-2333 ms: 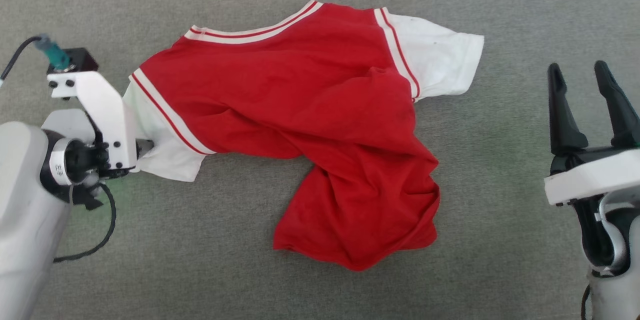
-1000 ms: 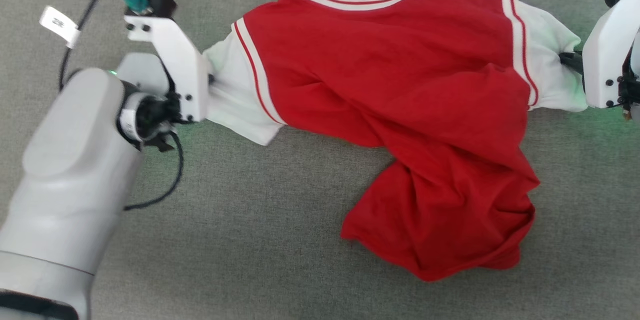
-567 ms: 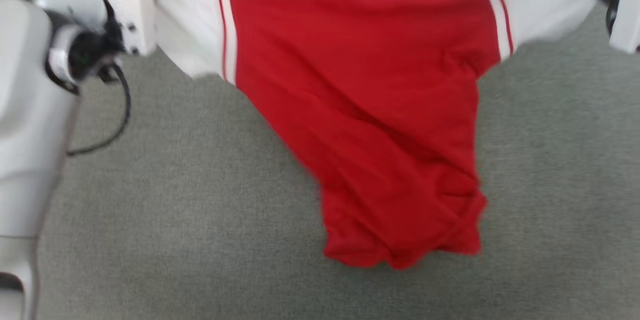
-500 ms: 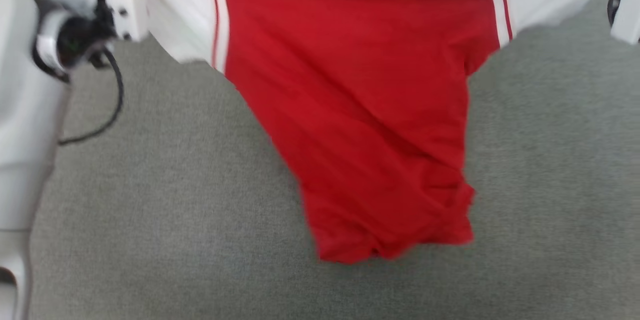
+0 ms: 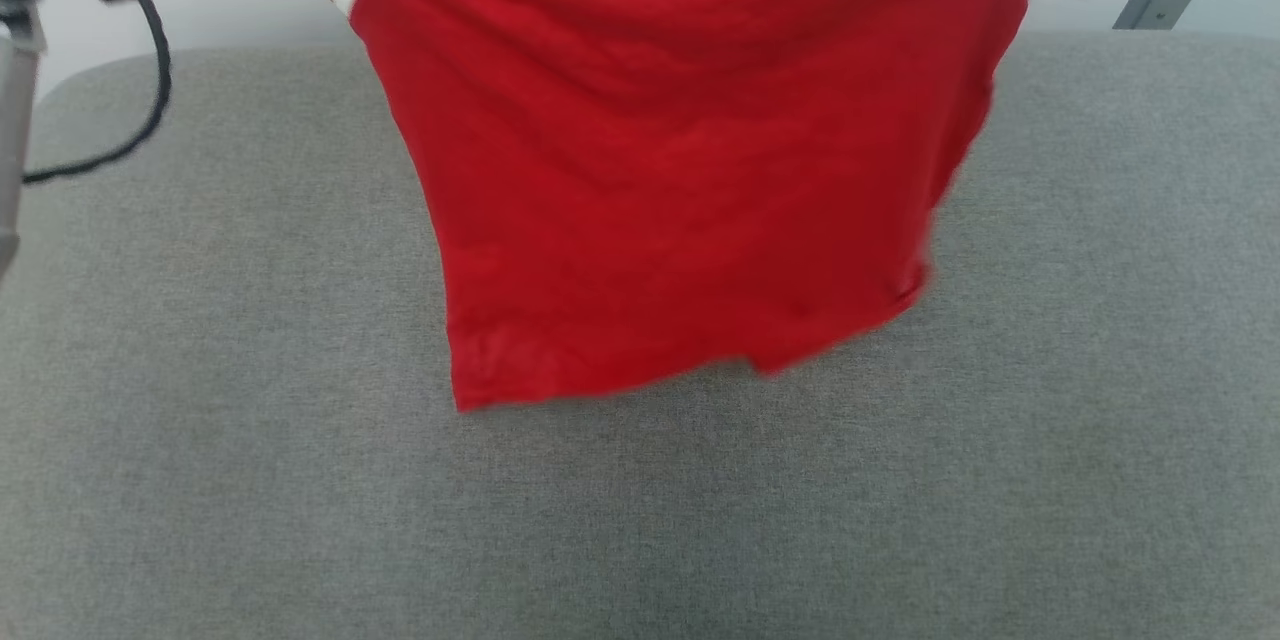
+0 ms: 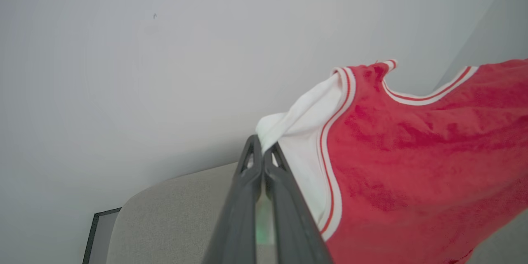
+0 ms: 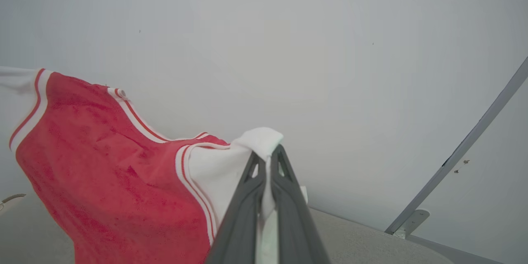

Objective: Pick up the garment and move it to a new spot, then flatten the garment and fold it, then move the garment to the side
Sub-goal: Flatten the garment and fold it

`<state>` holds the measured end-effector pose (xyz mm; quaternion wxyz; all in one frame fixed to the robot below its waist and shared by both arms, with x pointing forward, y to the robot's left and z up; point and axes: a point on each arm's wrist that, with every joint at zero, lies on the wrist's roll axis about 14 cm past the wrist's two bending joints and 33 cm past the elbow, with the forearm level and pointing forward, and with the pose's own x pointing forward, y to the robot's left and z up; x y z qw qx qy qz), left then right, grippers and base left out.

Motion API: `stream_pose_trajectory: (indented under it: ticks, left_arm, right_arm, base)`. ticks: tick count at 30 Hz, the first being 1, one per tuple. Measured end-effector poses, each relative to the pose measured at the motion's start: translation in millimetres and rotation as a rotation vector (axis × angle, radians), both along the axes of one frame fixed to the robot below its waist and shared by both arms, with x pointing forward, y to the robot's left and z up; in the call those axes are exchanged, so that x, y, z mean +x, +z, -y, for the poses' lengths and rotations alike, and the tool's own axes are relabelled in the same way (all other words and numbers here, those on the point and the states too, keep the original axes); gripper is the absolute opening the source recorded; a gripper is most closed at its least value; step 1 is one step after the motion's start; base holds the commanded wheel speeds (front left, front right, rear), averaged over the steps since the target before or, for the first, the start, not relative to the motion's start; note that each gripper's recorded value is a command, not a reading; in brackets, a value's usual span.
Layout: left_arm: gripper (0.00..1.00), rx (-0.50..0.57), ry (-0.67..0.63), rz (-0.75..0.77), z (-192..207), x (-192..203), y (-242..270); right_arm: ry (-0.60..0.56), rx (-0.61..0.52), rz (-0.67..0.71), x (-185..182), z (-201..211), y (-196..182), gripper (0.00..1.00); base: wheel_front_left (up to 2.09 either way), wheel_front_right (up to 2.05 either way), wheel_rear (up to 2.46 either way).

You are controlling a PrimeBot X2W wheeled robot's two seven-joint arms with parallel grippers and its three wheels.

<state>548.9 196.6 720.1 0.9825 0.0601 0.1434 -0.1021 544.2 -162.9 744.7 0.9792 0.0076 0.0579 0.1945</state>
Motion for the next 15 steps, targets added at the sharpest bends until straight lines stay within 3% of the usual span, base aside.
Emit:
stream_pose_trajectory:
  ticks: [8, 15]
  left_arm:
    - [0.0, -0.013, -0.016, 0.092, 14, 27, 19]
    - [0.0, 0.002, 0.014, 0.348, 19, 79, 44]
  right_arm:
    - [-0.112, -0.032, 0.101, 33, 15, 16, 0.0]
    - [-0.206, -0.067, 0.31, 90, 22, 18, 0.0]
  base:
    - [0.0, 0.0, 0.0]
    - [0.0, 0.0, 0.0]
